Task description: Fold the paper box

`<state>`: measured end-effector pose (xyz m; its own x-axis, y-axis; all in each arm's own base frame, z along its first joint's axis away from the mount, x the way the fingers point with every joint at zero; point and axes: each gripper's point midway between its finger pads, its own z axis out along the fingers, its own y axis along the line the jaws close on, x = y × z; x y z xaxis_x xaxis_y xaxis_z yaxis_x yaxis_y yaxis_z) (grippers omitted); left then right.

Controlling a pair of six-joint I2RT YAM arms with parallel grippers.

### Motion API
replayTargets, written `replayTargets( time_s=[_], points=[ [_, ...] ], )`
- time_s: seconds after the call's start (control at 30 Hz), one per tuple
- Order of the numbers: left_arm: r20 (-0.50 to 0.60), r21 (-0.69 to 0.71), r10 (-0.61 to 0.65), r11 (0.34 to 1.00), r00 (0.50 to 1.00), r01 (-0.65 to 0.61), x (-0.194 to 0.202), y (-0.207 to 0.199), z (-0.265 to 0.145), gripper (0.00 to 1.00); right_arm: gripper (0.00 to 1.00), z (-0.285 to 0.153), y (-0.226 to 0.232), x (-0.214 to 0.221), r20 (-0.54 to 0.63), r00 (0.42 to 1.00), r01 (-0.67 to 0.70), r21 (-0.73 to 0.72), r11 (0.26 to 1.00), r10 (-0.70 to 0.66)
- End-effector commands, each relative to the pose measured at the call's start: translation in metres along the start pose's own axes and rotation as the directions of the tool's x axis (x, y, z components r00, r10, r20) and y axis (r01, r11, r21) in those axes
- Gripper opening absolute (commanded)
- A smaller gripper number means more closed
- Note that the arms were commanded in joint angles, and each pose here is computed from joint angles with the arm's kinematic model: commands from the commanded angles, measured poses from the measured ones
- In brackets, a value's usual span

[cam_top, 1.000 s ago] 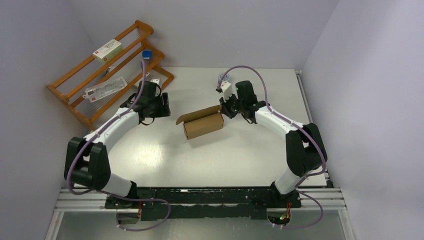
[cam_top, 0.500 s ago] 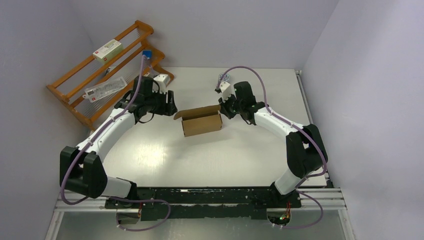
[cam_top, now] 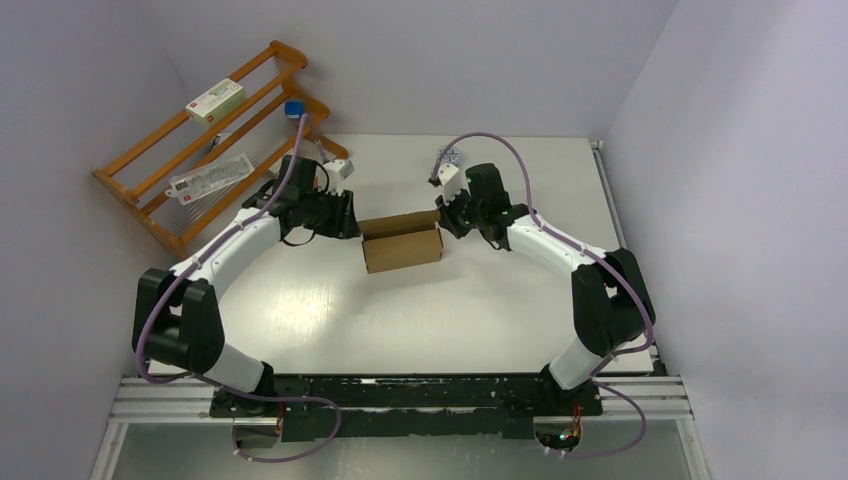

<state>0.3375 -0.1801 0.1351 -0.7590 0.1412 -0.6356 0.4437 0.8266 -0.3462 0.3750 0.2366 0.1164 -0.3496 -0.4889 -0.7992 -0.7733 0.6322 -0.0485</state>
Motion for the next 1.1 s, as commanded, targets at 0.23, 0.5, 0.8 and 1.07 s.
replayTargets(
  time_s=[0.23,0.5,0.8,1.07],
  points=[
    [-0.037,0.1,-0.071,0.992,0.997,0.075,0.006,-0.038,0.012,0.22,0.0,0.0,0.005,-0.019,0.016,0.997,-0.079,0.029,0.996,0.079],
    [-0.058,0.035,-0.19,0.981,0.98,0.192,0.016,-0.04,0.022,0.19,0.0,0.009,0.018,-0.025,-0.013,0.972,-0.233,0.054,0.971,0.234],
    [-0.033,0.04,-0.25,0.967,0.968,0.252,0.011,-0.043,0.023,0.2,0.0,0.015,0.039,-0.025,-0.053,0.93,-0.36,0.065,0.931,0.363],
    [-0.009,0.047,-0.257,0.965,0.966,0.257,0.003,-0.045,0.023,0.2,0.01,0.013,0.041,-0.03,-0.031,0.914,-0.398,0.108,0.911,0.404]
  ],
)
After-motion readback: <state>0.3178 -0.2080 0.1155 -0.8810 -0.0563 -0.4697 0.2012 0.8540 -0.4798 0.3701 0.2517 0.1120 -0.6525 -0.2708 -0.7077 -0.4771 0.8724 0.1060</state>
